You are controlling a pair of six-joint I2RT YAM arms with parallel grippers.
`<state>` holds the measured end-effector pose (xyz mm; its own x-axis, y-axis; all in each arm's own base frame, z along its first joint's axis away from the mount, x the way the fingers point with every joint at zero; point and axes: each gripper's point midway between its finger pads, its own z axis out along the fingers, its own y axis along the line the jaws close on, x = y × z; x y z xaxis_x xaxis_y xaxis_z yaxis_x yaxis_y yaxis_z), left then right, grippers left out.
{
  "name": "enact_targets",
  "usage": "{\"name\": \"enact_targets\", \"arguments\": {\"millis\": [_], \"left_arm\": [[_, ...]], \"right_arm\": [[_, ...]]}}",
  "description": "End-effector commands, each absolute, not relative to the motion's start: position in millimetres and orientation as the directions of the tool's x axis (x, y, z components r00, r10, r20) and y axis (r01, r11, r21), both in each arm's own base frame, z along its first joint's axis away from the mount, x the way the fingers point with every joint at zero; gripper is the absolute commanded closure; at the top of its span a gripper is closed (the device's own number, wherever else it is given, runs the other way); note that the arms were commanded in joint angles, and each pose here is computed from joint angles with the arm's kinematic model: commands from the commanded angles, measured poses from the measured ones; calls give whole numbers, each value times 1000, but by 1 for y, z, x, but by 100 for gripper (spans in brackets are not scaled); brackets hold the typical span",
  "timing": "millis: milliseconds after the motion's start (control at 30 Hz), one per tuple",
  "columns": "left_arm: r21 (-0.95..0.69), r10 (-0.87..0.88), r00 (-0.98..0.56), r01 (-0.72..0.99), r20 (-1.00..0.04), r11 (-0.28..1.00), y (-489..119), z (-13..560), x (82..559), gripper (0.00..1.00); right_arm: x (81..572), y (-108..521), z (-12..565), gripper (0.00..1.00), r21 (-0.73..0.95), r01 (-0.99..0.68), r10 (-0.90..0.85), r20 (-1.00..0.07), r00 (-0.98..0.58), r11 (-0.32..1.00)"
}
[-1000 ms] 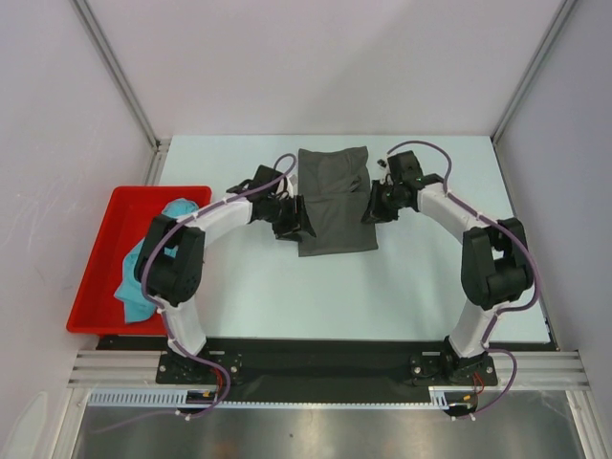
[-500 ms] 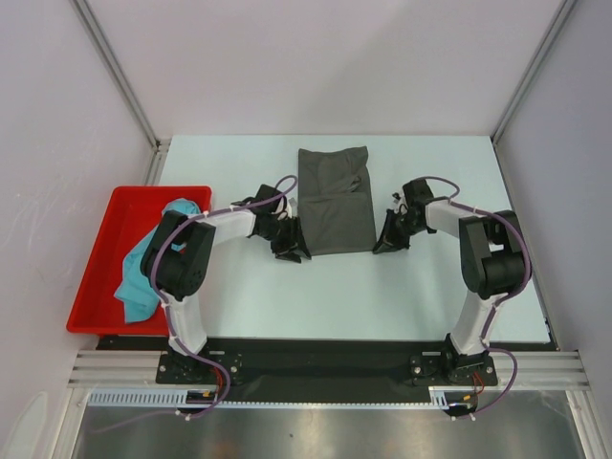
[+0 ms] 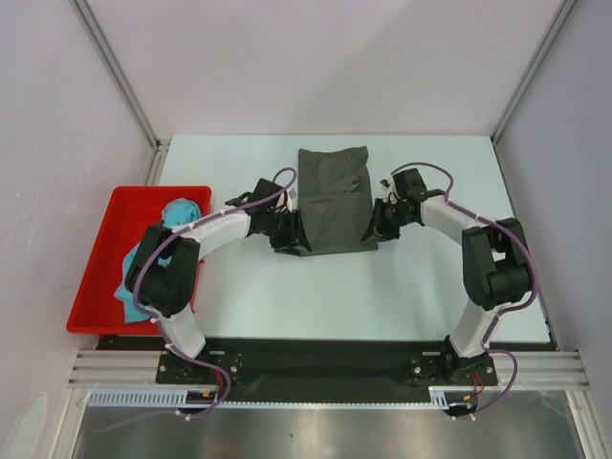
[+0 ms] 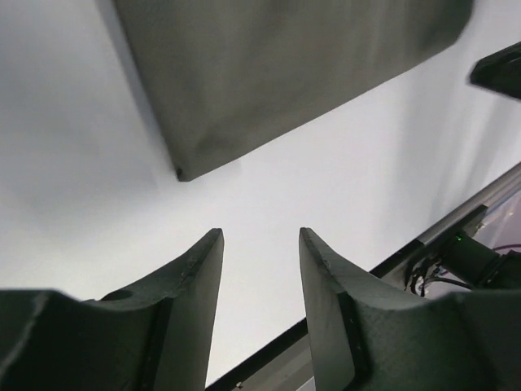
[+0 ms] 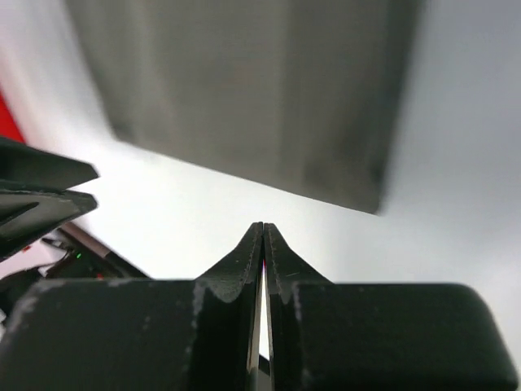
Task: Fold and stack the t-shirts
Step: Fold the tshirt
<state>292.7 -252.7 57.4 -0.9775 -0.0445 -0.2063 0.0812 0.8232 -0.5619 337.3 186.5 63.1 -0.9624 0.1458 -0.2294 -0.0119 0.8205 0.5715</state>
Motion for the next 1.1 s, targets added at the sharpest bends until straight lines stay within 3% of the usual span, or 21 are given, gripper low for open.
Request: {"name": "enact_targets", "arguments": {"millis": [0,333,700,800,833,933,1067], "left_arm": [[-619,-64,-962,119,-264,776,-272,83,313,53],[-560,-55,-982,58,-182,827,-271,14,329,59],[-518,-9,-980,98,-200,850,-252,22,307,55],[-521,-10,-965,134,-263,843,-250,54,309,48],[-519,-8,-960,145,-280,842,-250,62,309,45],[-517,-12,-952,155,-305,842,-246,83,305,32],[-538,-67,-964,85,-257,839,-238,79,298,26]], "right_arm": [[350,214,79,93,642,-52,144,-249,-958,765],[341,183,23,93,588,61,183,-151,-972,807],[329,125,23,92,514,147,272,-177,-946,845],[326,129,37,86,536,133,272,-190,-943,833],[327,131,41,74,546,132,277,-192,-942,827],[325,141,44,53,602,119,275,-174,-946,790],[329,160,40,47,681,126,286,-127,-950,721]]}}
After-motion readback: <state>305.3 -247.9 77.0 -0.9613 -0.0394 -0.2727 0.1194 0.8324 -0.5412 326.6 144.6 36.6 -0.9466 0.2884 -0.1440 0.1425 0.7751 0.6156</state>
